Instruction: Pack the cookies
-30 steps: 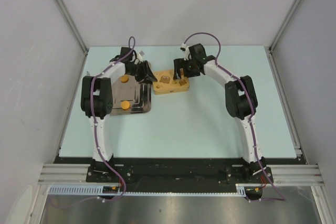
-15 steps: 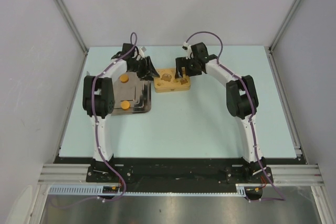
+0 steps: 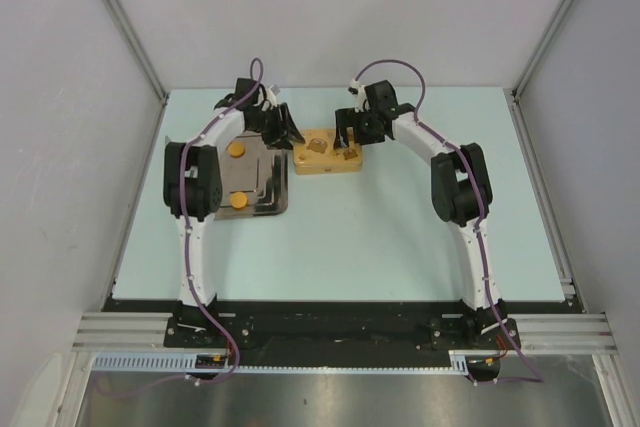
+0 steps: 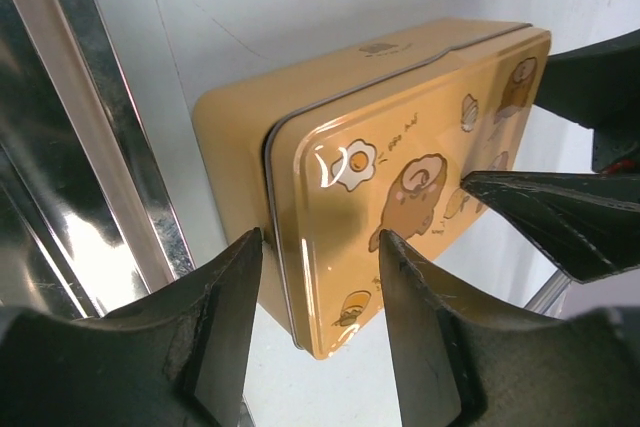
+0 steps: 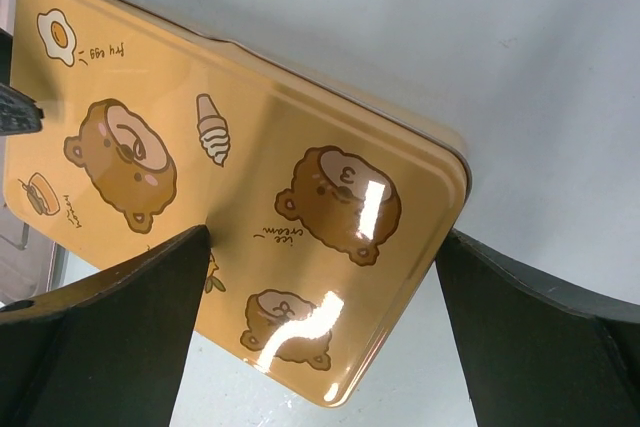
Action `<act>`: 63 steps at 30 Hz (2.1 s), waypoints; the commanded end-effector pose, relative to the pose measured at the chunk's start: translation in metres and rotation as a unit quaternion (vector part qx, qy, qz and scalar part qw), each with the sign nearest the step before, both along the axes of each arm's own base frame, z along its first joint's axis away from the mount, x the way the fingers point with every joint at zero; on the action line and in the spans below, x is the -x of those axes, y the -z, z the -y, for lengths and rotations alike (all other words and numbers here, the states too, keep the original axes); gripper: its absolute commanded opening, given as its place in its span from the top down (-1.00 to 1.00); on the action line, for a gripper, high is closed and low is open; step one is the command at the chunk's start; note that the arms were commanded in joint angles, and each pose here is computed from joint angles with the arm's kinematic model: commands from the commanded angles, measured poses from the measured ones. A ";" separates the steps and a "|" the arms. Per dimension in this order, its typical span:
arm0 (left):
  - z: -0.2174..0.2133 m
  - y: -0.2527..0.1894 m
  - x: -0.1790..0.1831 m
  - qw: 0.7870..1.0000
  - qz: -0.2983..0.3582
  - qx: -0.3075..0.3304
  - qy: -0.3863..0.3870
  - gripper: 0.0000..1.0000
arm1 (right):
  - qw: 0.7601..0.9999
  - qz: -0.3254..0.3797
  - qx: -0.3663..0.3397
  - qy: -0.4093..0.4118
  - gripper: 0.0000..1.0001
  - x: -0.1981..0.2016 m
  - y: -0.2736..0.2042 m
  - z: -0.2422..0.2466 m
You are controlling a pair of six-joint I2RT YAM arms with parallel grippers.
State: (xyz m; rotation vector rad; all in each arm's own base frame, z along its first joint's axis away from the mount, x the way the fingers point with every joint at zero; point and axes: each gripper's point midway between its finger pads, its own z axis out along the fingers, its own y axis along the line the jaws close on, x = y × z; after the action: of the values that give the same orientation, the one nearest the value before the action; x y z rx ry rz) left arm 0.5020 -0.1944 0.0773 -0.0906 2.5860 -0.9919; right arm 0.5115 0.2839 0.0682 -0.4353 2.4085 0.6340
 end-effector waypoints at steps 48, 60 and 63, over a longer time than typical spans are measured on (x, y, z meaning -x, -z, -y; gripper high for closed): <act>-0.004 0.049 0.049 0.998 -0.044 -0.015 0.033 0.09 | 1.000 -0.011 0.028 0.004 -0.84 -0.005 0.014 0.012; -0.004 0.045 0.075 0.998 -0.052 -0.001 0.041 0.04 | 0.999 -0.011 0.034 0.005 -0.86 -0.004 0.018 0.011; -0.006 0.054 0.080 0.997 -0.064 -0.002 0.035 0.13 | 0.999 -0.010 0.034 0.004 -0.86 -0.004 0.017 0.011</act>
State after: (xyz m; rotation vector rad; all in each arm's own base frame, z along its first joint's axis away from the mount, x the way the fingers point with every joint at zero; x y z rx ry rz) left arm 0.4545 -0.1946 0.0581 -0.0431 2.5812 -1.1106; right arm 0.5251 0.2812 0.0620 -0.4270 2.4067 0.6398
